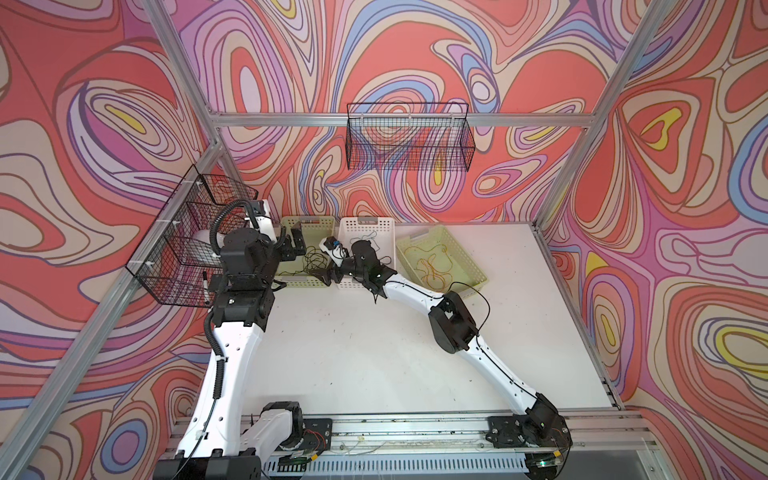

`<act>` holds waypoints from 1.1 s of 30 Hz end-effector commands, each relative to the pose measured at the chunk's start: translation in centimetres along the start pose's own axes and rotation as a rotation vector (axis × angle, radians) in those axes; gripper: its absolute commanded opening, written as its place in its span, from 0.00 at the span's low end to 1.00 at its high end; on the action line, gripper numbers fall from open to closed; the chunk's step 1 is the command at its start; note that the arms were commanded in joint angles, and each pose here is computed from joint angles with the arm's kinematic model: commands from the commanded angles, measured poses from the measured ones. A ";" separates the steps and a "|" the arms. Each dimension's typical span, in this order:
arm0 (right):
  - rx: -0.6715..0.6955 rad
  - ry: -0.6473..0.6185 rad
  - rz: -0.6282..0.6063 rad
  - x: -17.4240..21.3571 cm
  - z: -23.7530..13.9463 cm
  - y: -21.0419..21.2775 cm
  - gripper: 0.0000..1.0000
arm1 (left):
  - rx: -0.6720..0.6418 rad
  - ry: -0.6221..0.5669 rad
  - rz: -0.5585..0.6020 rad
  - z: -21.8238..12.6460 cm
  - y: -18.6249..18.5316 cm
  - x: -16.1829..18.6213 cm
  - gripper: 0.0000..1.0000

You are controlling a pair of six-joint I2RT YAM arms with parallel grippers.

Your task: Untangle the cables

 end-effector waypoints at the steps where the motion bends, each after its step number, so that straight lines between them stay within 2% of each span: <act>1: 0.078 -0.039 -0.015 -6.0 -2.2 0.1 0.98 | -0.032 0.048 -0.033 0.3 0.3 1.0 1.00; 8: 0.073 -0.154 -0.022 -11.9 -7.5 2.3 0.98 | 0.012 0.153 -0.042 1.4 0.1 3.0 1.00; 11: 0.116 -0.169 -0.013 -13.2 -10.1 3.1 0.99 | 0.024 0.132 -0.029 1.4 0.3 4.5 1.00; 14: 0.204 -0.157 -0.012 -14.1 -13.8 4.2 0.99 | 0.061 0.150 -0.009 1.3 0.4 7.5 1.00; 16: 0.330 -0.114 -0.012 -14.1 -17.1 4.7 0.98 | 0.059 0.172 -0.002 1.3 0.7 10.2 1.00; 19: 0.553 -0.007 -0.017 -12.1 -23.3 5.4 0.98 | 0.014 0.217 0.003 1.8 1.4 14.8 1.00; 22: 0.747 0.107 0.133 -7.4 -30.9 4.3 0.98 | -0.117 0.239 0.049 2.1 1.9 19.9 1.00; 24: 0.887 0.183 0.208 -4.0 -36.0 3.8 0.98 | -0.133 0.217 0.116 2.4 1.4 21.3 1.00; 26: 1.003 0.238 0.172 -0.7 -40.1 4.3 0.98 | -0.136 0.195 0.127 2.8 1.1 22.6 1.00; 28: 1.102 0.237 0.146 1.6 -43.0 4.6 0.98 | -0.141 0.156 0.137 2.9 1.0 23.8 1.00; 31: 1.221 0.207 0.221 4.5 -47.0 3.1 0.99 | -0.114 0.038 0.160 3.2 0.8 25.1 1.00; 33: 1.229 0.155 0.257 5.9 -48.4 2.1 0.98 | -0.093 0.027 0.190 3.8 0.6 26.0 1.00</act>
Point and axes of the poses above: each gripper's point midway between its finger pads, its own z axis out along the fingers, its own y axis along the line the jaws close on, x = y × z, the point moved 10 cm from there along -z, back along the fingers, and after that the axes turned 3 degrees about -z, right-handed, at the moved point
